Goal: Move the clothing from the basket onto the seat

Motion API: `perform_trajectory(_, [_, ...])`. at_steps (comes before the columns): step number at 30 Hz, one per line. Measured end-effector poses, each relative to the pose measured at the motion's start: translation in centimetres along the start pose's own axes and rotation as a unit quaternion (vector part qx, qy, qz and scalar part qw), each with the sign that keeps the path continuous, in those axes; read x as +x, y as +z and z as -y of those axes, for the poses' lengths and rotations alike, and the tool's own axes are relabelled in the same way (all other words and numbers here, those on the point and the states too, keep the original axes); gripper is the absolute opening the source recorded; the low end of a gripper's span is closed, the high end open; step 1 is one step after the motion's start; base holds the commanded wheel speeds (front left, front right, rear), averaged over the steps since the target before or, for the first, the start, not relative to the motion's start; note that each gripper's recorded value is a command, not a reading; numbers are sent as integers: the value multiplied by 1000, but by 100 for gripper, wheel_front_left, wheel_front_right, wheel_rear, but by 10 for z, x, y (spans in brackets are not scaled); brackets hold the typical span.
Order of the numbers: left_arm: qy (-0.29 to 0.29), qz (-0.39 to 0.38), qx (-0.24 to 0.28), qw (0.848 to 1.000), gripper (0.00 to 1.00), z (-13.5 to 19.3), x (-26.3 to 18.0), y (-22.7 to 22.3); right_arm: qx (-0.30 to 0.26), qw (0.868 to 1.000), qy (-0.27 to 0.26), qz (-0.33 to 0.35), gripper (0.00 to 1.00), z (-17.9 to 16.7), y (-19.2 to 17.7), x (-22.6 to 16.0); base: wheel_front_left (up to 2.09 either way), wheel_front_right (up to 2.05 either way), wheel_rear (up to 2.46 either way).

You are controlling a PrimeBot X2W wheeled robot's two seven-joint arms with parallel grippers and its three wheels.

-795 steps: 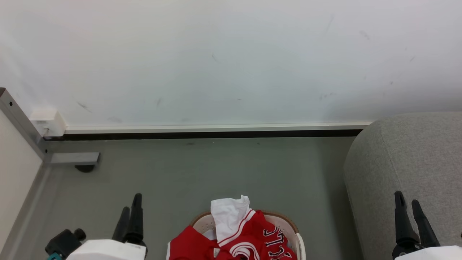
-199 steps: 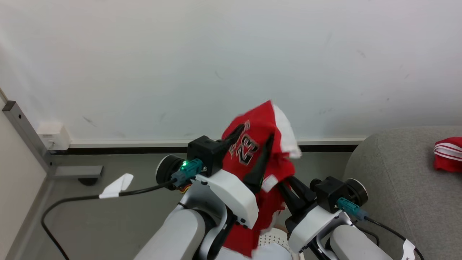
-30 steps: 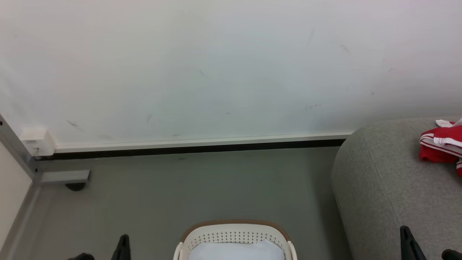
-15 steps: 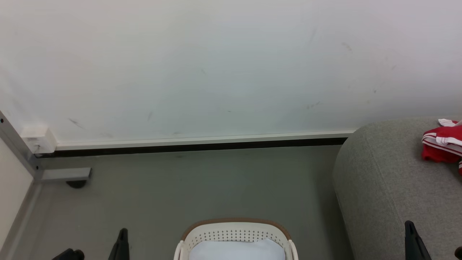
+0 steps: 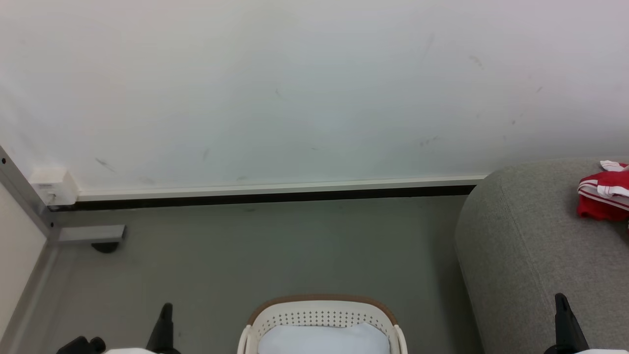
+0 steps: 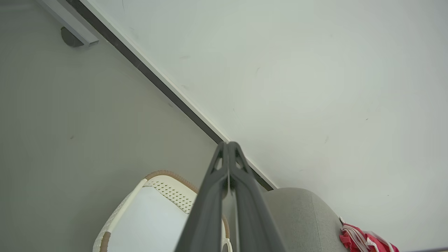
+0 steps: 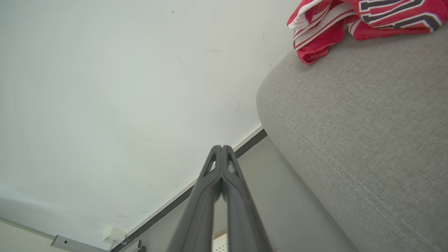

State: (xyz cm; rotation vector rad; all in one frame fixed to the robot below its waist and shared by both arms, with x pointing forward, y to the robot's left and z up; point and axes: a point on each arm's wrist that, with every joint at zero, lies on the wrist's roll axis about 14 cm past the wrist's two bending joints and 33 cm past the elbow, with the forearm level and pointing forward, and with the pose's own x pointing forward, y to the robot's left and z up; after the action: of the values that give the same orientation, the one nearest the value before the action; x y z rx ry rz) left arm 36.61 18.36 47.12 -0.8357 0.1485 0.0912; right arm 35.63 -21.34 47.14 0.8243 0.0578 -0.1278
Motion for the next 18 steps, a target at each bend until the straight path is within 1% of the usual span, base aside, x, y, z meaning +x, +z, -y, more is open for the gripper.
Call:
perform_trajectory(9, [-6,-3,-54,999,0,2,3,2,56,998,5,-1,0,-5,2,5,0,0,0])
perform_trajectory(18, [-13,-4,-109,994,0,4,5,6,110,994,10,-3,0,-9,4,8,0,0,0])
